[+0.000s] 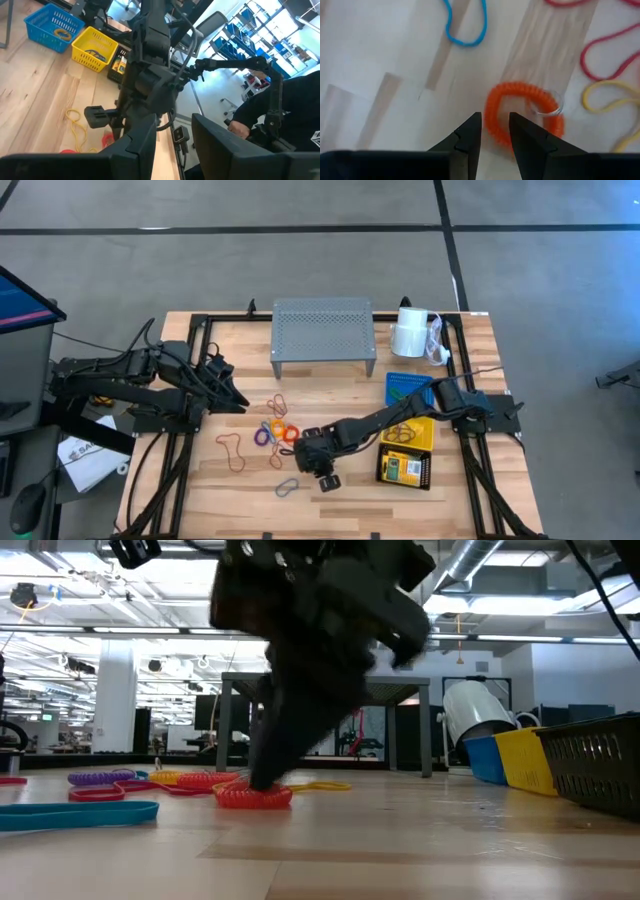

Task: Pick & Place Office Desk Supplies
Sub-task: Put the orange spring keychain into the blue basket

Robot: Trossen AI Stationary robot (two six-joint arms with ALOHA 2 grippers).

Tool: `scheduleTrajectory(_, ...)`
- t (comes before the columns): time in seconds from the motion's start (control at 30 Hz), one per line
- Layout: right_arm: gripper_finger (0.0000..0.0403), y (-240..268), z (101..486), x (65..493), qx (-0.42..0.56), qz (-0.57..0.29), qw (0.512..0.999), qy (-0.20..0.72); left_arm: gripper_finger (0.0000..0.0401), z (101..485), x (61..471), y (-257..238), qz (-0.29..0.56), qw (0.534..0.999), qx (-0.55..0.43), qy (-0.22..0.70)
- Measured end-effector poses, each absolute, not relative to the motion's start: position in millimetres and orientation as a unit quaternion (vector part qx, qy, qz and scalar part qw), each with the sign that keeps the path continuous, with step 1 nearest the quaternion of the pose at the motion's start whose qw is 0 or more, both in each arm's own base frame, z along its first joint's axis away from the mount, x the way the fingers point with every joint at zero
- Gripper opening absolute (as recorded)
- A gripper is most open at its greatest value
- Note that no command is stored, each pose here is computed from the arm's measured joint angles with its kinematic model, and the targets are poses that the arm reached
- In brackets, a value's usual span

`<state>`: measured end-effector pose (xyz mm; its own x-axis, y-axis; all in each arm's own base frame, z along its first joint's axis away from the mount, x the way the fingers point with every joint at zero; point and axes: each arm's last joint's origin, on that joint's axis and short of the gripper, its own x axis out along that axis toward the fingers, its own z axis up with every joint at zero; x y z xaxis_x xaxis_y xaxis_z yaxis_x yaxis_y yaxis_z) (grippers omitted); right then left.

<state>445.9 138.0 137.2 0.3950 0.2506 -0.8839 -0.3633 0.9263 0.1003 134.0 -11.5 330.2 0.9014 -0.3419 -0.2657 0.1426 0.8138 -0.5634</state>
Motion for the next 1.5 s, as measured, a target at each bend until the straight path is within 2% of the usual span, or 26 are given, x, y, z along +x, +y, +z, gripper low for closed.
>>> scheduleTrajectory(0.33,0.0094,139,122,448,-0.050,0.178,0.826,0.533,0.0120,330,134,-11,-0.130,0.935,-0.276,0.180)
scheduleTrajectory(0.4,0.0080,139,121,448,-0.056,0.170,0.827,0.534,0.0120,330,134,-12,-0.130,0.935,-0.277,0.181)
scheduleTrajectory(0.57,0.0013,137,122,446,-0.060,0.161,0.824,0.541,0.0120,330,134,-11,-0.128,0.935,-0.276,0.180)
scheduleTrajectory(0.83,0.0006,134,137,436,-0.031,0.131,0.814,0.564,0.0120,330,134,-11,-0.128,0.935,-0.276,0.181)
scheduleTrajectory(1.27,0.0001,122,235,409,0.023,0.093,0.850,0.517,0.0120,328,134,-11,-0.128,0.937,-0.266,0.188)
scheduleTrajectory(1.5,0.0000,107,268,378,0.015,0.032,0.833,0.552,0.0120,328,133,-11,-0.128,0.937,-0.267,0.188)
